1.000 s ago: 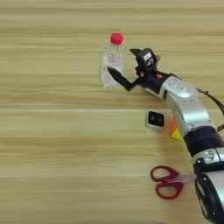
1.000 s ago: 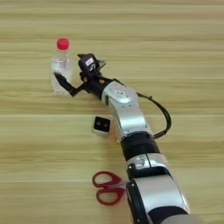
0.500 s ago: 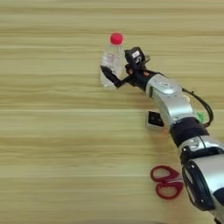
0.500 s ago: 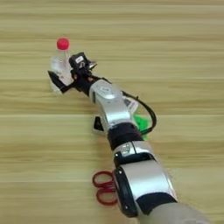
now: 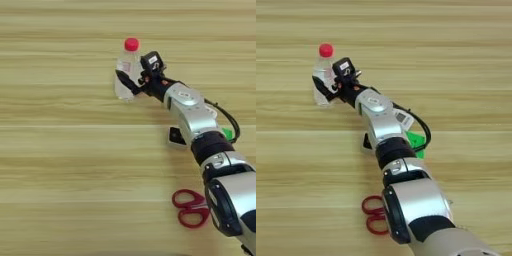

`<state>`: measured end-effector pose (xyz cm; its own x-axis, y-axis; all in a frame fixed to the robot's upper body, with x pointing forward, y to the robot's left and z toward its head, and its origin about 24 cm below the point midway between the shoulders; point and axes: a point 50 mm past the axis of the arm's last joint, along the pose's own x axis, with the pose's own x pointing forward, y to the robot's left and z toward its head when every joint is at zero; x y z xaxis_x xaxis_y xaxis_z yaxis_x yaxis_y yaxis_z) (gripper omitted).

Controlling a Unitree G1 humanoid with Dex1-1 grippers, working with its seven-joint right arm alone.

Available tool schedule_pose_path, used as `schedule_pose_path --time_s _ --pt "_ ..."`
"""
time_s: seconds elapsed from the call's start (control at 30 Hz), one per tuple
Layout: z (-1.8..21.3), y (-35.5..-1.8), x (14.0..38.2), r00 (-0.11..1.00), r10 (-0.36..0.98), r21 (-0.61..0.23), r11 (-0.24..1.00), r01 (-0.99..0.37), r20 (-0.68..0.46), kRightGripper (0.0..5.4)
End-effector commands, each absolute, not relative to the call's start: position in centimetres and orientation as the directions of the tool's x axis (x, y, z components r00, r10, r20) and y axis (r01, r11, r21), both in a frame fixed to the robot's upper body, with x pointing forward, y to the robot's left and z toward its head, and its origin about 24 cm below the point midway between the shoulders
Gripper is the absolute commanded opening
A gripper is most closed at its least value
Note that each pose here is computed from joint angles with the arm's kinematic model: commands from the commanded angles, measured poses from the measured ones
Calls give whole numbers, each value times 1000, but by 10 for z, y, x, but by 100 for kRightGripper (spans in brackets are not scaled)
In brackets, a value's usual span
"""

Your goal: Move the objects on the table

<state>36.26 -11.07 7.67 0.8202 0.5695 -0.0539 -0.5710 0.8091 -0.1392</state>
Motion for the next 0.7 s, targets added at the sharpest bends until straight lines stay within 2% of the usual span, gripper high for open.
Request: schedule_pose_path --time_s 0.03,0.27,0.5,0.7 --pt "124 -104 372 797 593 -227 796 -561 115 356" --pt "132 -99 361 725 665 -265 743 -615 181 324" --pt "142 -90 332 540 801 -306 599 -740 259 315" --pt "146 -89 308 390 884 -318 458 -830 257 314"
